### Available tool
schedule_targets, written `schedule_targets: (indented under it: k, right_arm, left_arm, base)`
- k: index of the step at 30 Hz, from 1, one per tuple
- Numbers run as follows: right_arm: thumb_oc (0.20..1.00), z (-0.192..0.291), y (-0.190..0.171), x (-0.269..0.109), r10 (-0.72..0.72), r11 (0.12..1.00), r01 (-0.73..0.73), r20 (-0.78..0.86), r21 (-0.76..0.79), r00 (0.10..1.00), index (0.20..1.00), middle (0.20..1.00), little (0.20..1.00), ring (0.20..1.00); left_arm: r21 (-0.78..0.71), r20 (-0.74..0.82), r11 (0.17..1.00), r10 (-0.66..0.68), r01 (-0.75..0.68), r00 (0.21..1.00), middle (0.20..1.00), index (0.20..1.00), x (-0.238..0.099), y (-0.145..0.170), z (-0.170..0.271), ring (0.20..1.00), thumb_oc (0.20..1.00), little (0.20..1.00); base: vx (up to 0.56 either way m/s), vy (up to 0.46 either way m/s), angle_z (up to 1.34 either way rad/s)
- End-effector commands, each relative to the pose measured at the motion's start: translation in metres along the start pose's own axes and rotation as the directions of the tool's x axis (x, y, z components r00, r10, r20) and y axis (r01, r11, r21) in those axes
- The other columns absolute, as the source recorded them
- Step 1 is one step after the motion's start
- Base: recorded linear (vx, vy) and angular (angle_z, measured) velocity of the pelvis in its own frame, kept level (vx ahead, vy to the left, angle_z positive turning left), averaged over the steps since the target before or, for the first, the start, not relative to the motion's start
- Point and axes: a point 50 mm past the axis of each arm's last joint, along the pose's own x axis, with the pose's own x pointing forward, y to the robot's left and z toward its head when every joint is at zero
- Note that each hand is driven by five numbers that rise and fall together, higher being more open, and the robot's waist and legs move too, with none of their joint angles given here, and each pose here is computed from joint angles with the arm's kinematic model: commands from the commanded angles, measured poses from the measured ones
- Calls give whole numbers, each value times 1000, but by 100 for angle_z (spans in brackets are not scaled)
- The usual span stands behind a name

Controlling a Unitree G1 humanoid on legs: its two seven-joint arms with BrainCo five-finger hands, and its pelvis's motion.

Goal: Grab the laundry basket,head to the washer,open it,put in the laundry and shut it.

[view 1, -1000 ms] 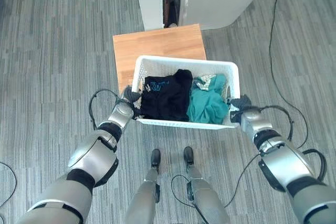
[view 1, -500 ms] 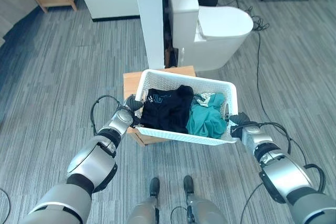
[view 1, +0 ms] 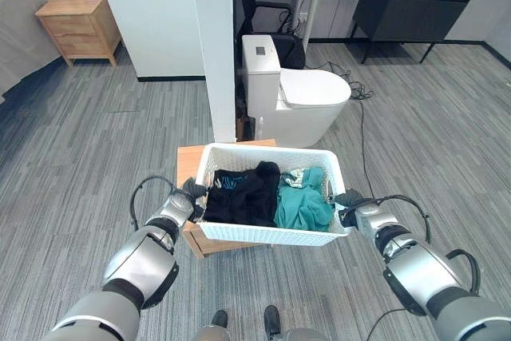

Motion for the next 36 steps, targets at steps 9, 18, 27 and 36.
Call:
schedule_targets:
  k: [9, 18, 27, 36]
  right_arm:
    - [200, 60, 46, -7, 181, 947, -245, 285, 207, 941, 200, 200, 200, 200]
    - [200, 51, 40, -4, 164, 964, -207, 236, 169, 958, 200, 200, 200, 200]
    - [200, 46, 26, -3, 128, 985, -149, 216, 84, 968, 200, 200, 200, 200]
    - [200, 41, -5, -3, 38, 992, -62, 198, 112, 979, 200, 200, 200, 200]
  left_arm:
    - [-208, 97, 974, 112, -90, 989, 200, 200, -1, 41, 19, 200, 200, 200]
    - [-344, 16, 936, 85, -74, 996, 200, 200, -1, 43, -2, 200, 200, 200]
    - [-409, -21, 911, 44, -48, 999, 200, 200, -2, 18, -22, 200, 200, 200]
    - [-447, -29, 894, 10, -22, 1000, 200, 200, -2, 3, -25, 200, 200, 200]
  base:
    - [-117, 202, -74]
    - [-143, 63, -91]
    - [-51, -166, -81]
    - [22, -163, -30]
